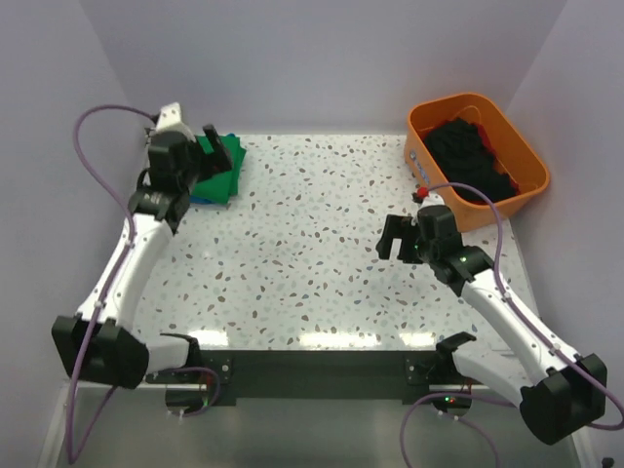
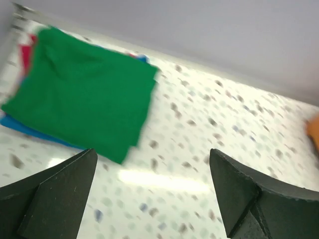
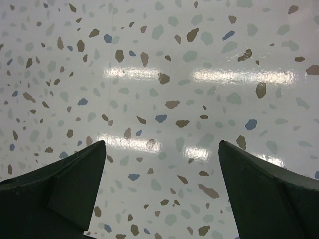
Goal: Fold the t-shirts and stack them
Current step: Neatly place the folded tshirt to the corner
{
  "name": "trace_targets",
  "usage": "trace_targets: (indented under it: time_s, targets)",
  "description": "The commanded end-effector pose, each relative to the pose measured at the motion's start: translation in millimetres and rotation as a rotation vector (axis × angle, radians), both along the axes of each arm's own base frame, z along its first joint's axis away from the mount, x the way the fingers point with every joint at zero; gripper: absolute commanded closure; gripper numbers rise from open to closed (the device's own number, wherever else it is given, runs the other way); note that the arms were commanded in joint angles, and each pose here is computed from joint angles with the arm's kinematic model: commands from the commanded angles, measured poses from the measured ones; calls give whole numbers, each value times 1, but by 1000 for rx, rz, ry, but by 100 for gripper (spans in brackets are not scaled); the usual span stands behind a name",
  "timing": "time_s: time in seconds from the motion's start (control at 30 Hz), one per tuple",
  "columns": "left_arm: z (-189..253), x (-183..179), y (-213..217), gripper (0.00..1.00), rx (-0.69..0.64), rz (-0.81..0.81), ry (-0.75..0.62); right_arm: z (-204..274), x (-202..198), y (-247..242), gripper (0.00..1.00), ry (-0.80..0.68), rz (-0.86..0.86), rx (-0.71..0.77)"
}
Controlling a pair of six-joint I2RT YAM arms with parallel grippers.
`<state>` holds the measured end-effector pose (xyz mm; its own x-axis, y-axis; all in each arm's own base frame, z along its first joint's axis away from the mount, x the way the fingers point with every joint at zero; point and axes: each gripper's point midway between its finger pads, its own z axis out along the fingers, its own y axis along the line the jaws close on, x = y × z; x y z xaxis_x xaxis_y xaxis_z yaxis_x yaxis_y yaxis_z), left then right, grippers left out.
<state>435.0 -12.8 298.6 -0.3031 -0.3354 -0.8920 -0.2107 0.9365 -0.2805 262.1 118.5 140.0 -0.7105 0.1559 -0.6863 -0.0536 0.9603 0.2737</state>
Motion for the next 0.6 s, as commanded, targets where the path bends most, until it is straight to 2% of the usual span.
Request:
trace_targets:
  time_s: [0.0, 0.07, 0.13, 0.2, 0.4, 0.57]
  targets:
    - [-75, -53, -49, 0, -113, -57, 123, 17, -3, -1, 1, -48, -29, 47]
    - [-81, -76, -75, 0, -140, -141, 95, 17, -4, -2, 1, -55, -40, 61]
    - [-107, -99, -112, 0, -163, -260, 121, 21, -5, -2, 1, -82, -41, 74]
    - [-123, -123, -128, 0, -170, -282, 184, 25, -6, -3, 1, -110, -49, 90]
    - [-150, -153, -103, 0, -90, -156, 247, 6, -13, -10, 1, -84, -98, 91]
    - [-147, -158, -82, 0, -41, -77, 239, 14, -13, -7, 1, -134, -97, 140]
